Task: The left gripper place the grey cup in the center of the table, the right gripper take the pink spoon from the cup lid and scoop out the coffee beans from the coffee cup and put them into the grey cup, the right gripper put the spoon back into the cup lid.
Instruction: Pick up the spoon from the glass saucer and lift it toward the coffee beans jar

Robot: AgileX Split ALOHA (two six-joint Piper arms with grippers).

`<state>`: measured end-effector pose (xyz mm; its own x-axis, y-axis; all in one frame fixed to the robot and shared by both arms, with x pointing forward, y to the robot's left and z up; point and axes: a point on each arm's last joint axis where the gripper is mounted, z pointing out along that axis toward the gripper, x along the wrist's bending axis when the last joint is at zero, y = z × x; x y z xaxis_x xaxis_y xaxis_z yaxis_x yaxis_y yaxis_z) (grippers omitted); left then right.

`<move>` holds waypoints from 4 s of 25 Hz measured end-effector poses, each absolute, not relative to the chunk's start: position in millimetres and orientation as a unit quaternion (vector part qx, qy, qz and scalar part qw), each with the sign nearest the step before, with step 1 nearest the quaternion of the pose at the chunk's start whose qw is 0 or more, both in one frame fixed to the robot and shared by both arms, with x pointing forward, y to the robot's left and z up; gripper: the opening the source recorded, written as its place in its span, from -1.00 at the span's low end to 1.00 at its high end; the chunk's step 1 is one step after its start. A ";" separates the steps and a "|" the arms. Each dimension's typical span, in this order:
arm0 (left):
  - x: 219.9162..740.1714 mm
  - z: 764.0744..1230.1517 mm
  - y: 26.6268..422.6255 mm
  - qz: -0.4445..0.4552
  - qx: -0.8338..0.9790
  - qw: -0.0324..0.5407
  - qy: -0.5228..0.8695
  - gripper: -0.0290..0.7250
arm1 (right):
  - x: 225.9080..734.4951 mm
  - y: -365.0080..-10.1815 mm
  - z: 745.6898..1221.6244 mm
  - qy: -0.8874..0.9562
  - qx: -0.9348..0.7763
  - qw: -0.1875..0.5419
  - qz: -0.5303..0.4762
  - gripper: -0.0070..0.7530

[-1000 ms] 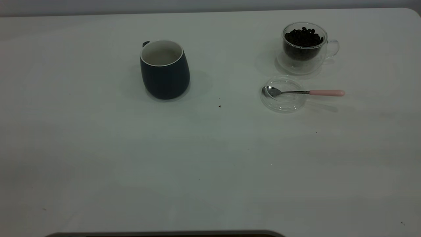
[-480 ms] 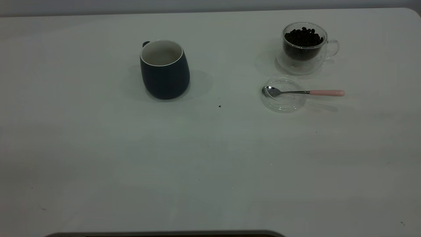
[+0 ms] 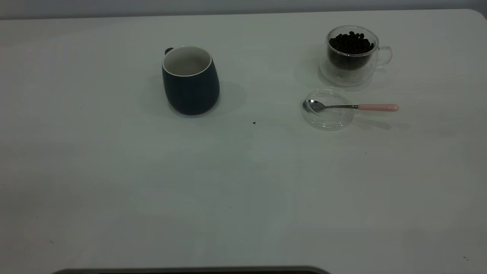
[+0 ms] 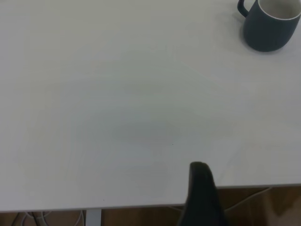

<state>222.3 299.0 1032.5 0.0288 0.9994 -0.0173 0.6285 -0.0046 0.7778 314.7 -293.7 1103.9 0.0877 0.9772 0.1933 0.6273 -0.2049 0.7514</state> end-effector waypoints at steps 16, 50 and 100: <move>222.3 1032.5 299.0 0.295 0.645 0.315 0.631 0.63 | 513.8 -285.2 1045.8 0.628 0.714 0.034 0.309 0.57; 222.3 1032.5 299.0 0.295 0.645 0.314 0.631 0.63 | 561.8 -335.2 796.5 0.451 0.787 -0.149 0.393 0.57; 222.3 1032.5 299.1 0.295 0.645 0.314 0.631 0.63 | 592.3 -285.7 751.4 0.506 0.752 -0.172 0.386 0.16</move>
